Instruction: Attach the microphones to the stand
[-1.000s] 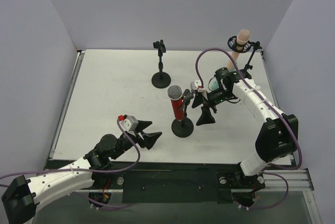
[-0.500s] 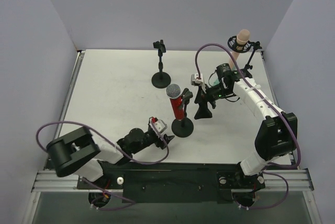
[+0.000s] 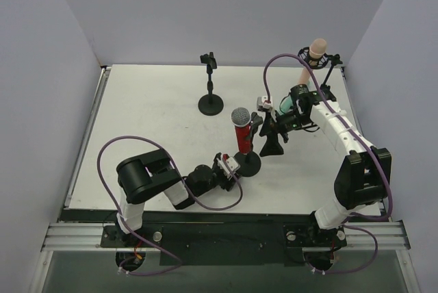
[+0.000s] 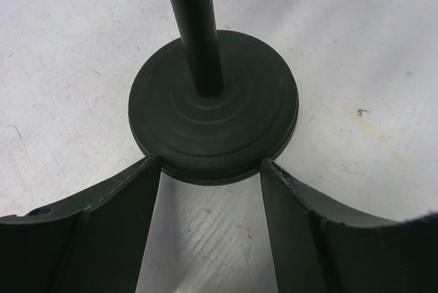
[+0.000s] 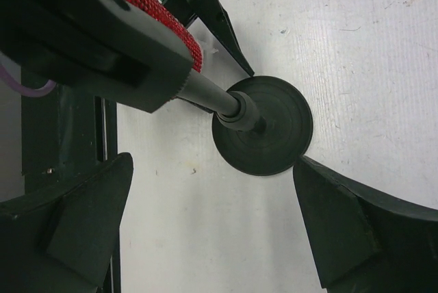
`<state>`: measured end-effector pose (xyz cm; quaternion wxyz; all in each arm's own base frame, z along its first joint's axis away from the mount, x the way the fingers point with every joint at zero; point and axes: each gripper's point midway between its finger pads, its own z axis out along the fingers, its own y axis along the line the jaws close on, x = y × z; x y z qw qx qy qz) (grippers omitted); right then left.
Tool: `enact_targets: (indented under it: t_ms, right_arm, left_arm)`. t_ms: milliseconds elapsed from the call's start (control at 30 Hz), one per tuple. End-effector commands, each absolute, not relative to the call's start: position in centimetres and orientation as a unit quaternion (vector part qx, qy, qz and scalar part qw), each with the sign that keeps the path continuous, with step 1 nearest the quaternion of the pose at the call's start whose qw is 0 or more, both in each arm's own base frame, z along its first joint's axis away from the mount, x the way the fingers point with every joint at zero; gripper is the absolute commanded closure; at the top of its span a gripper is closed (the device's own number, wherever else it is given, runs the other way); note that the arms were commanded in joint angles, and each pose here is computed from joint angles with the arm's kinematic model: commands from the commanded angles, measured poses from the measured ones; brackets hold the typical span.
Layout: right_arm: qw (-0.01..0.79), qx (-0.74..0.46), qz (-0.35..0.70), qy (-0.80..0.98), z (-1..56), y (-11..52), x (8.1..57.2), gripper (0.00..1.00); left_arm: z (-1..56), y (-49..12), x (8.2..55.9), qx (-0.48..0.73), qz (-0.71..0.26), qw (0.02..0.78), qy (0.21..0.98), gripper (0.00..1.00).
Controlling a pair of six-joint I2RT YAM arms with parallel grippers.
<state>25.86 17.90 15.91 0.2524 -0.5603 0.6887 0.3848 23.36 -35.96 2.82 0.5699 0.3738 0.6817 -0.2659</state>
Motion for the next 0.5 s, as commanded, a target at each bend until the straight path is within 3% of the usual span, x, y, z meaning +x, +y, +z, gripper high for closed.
enact_targets:
  t_ms: [0,267,467]
  right_arm:
    - [0.260,-0.564,0.408,0.669,17.6,18.3,24.6,0.04]
    - [0.259,-0.588,0.416,0.643,17.1,18.2,23.7,0.04]
    - [0.256,-0.588,0.352,0.682,17.8,16.2,25.0,0.05]
  left_arm:
    - [13.0,-38.1,24.4,0.293,-0.344,0.690,0.566,0.30]
    - [16.8,-36.7,23.4,0.270,-0.367,0.705,0.543,0.28]
    - [17.3,-33.3,22.5,0.238,-0.366,0.699,0.566,0.24]
